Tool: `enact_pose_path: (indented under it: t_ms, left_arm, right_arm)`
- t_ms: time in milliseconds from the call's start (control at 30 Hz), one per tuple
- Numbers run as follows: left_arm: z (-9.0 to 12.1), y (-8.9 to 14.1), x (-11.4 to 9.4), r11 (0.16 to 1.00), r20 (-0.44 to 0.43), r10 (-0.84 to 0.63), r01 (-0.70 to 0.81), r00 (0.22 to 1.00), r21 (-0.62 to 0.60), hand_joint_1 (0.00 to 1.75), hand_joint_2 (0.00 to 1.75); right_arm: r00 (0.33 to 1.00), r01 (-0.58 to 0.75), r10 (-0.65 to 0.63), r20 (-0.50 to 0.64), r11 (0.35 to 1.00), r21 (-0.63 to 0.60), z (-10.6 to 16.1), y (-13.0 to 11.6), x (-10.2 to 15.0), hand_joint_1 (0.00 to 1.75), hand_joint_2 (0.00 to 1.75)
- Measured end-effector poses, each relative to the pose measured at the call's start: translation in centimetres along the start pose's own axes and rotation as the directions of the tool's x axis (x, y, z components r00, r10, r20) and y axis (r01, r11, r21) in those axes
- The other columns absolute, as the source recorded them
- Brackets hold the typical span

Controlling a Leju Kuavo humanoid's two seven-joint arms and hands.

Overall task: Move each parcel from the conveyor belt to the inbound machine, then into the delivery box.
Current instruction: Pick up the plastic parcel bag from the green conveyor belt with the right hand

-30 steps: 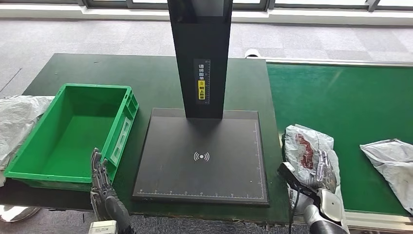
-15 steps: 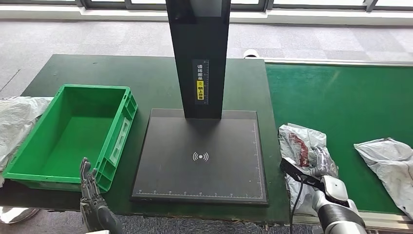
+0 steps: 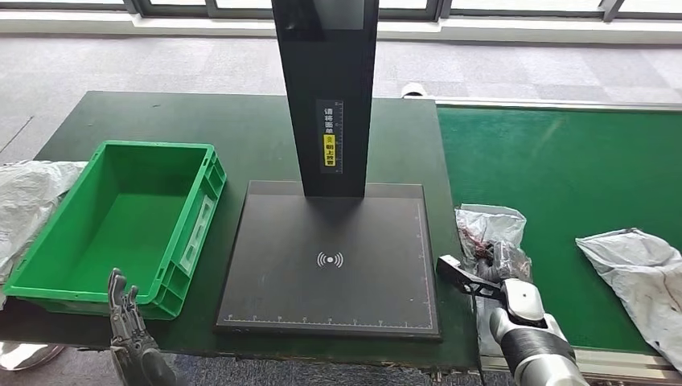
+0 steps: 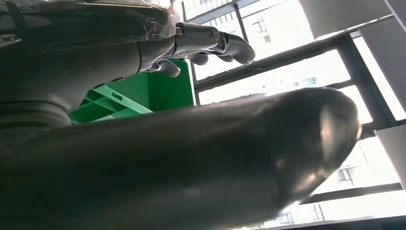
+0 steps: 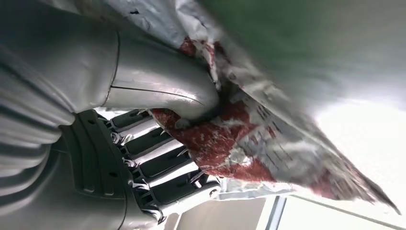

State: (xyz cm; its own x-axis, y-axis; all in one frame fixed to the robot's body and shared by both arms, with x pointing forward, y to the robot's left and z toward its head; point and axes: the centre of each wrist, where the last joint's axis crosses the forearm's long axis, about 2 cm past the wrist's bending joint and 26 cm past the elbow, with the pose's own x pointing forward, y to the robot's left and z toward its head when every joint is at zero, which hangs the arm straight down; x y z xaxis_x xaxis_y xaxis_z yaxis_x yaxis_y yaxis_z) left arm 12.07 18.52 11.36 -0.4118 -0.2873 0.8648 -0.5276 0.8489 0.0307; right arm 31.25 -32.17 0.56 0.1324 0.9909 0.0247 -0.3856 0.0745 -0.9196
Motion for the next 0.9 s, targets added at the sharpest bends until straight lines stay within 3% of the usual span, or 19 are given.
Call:
enact_pose_path:
  t_ms: [667,800,900]
  left_arm:
    - [-0.4,0.3,0.6,1.0,0.011,0.013,-0.013,1.0,0.025,0.0,0.0]
    - [-0.6,0.3,0.8,0.999,0.019,0.018,-0.019,1.0,0.034,0.0,0.0]
    - [-0.8,0.3,1.1,0.999,0.031,0.015,-0.017,0.999,0.041,0.0,0.0]
  right_arm:
    - [1.0,0.006,-0.005,0.015,0.998,-0.067,0.1,-0.1,0.9,1.75,1.75]
    - [0.999,0.042,-0.036,0.03,0.974,-0.221,0.1,-0.6,1.0,1.75,1.75]
    - [0.986,0.148,-0.097,0.138,0.891,-0.43,-0.1,-2.6,1.7,1.75,1.75]
